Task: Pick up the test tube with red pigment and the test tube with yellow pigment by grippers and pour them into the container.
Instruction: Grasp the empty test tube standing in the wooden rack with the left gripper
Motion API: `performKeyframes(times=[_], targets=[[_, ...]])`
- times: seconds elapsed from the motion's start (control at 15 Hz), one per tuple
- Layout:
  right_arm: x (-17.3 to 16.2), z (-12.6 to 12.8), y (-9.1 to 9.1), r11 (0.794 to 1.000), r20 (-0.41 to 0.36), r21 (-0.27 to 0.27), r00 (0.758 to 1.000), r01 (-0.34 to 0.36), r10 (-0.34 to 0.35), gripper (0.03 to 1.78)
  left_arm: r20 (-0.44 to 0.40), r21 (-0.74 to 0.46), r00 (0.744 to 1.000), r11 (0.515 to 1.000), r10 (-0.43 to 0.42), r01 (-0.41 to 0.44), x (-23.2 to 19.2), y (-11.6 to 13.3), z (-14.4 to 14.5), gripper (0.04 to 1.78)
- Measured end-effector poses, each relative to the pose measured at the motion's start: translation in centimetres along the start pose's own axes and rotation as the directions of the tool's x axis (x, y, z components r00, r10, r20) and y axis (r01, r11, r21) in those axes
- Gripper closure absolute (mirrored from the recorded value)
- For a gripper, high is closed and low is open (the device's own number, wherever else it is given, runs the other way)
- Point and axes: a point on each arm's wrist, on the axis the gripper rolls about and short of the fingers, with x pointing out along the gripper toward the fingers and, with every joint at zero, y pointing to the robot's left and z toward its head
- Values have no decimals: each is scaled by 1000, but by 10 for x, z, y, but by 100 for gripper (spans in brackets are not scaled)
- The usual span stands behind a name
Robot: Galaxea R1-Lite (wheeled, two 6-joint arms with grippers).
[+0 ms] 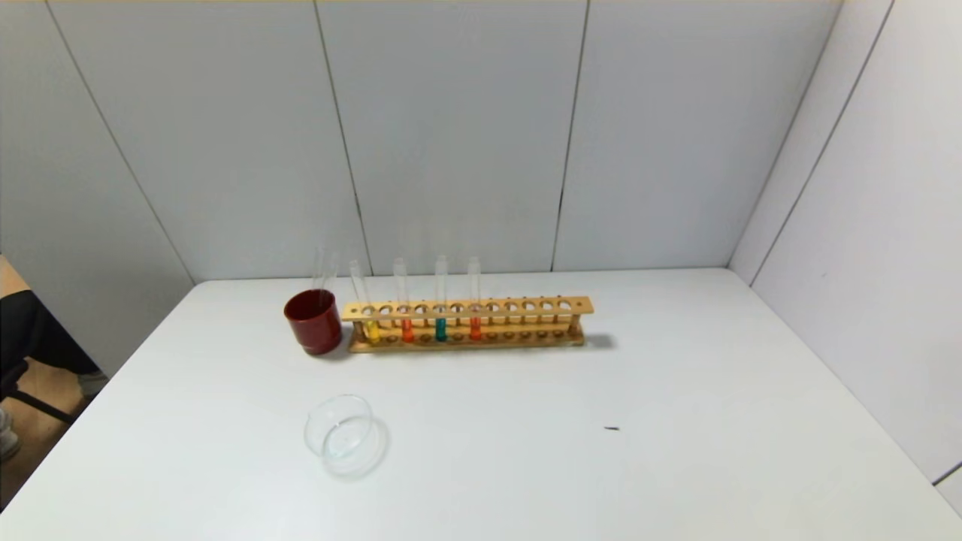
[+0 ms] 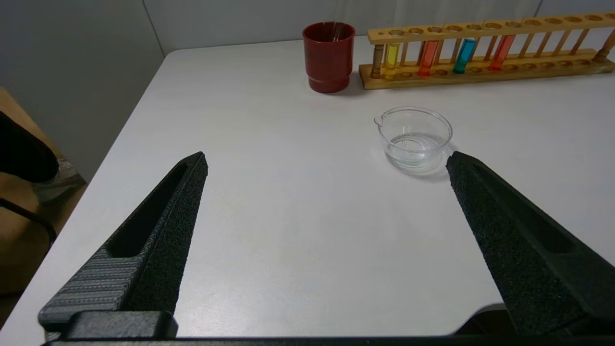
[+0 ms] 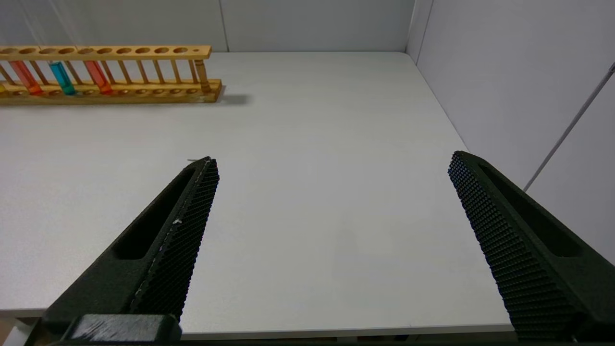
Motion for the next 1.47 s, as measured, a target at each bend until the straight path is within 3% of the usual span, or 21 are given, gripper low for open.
performKeyframes(times=[0.47,0.67,0.93,1.2,1.47], targets=[[0,0,0,1000,0,0,1000,0,0,6,39,22,999,1000,-19,18,-3,0,11,7],[0,0,0,1000,0,0,1000,0,0,6,75,34,996,998,-50,47,-19,0,45,7],[0,0,0,1000,0,0,1000,0,0,6,45,49,995,995,-87,85,-28,1,114,7],[0,0,0,1000,0,0,1000,0,0,6,-17,119,995,988,-100,102,11,2,183,7],[0,0,0,1000,1,0,1000,0,0,6,-83,116,988,983,-131,140,95,2,213,7]])
